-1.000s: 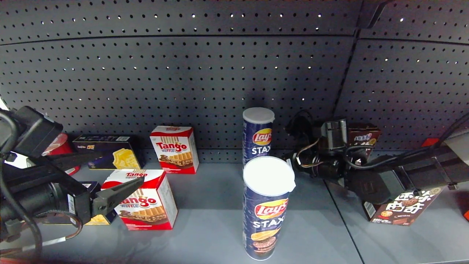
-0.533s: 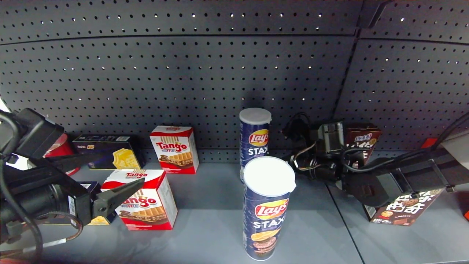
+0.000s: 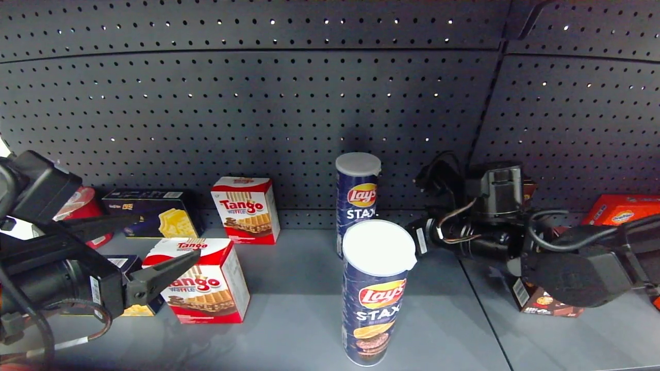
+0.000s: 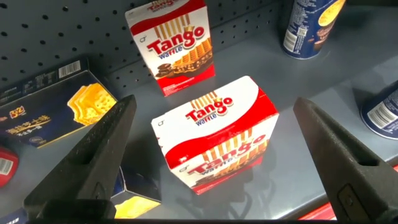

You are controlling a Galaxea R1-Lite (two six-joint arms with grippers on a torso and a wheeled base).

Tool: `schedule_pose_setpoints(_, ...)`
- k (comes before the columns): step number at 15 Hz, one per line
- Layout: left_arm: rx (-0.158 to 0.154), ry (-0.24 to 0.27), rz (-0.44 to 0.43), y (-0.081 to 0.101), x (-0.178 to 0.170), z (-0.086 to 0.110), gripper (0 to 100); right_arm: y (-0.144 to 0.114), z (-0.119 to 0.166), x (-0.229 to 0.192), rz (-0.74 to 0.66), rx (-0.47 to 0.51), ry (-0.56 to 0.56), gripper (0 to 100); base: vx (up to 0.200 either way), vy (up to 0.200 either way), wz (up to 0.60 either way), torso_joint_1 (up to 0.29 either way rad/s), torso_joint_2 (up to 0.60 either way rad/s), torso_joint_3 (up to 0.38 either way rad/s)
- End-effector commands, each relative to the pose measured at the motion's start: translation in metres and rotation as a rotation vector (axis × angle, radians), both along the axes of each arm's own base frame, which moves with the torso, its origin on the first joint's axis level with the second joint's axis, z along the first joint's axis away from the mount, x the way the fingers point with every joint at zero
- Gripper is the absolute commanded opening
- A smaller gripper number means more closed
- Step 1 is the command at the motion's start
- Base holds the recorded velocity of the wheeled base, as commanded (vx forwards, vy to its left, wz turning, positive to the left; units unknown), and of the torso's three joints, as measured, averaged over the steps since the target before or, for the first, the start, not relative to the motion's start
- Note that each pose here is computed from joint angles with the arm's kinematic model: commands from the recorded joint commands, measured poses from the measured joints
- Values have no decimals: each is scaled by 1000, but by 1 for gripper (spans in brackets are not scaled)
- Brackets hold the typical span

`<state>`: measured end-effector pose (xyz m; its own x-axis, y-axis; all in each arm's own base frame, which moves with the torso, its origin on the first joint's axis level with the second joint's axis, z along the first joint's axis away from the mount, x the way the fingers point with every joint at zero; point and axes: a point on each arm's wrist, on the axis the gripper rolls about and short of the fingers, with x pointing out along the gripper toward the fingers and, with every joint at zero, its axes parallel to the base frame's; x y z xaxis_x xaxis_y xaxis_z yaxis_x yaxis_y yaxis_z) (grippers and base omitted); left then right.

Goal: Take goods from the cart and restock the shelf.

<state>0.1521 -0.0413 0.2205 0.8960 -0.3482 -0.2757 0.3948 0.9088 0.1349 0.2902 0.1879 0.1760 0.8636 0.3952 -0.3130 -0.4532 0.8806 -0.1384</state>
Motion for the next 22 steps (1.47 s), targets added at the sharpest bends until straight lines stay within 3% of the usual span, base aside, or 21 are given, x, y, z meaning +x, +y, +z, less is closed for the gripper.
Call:
schedule_pose_setpoints(1, -1, -7, 2, 1, -1, 1, 100, -14, 14, -22, 5, 16, -24, 100, 0, 0, 0, 0, 0, 0)
schedule_pose_setpoints(5, -2, -10, 2, 1, -2, 1, 100, -28, 11, -47, 21, 2, -7, 100, 0, 0, 0, 0, 0, 0)
schedule_pose_setpoints(15, -6, -23, 13, 4, -8, 2, 100, -29, -8, -113, 196, -36, 59, 100, 0, 0, 0, 0, 0, 0)
schedule_pose_setpoints(22, -8, -32, 15, 5, -10, 3, 100, -21, -14, -109, 213, -51, 78, 100, 0, 0, 0, 0, 0, 0)
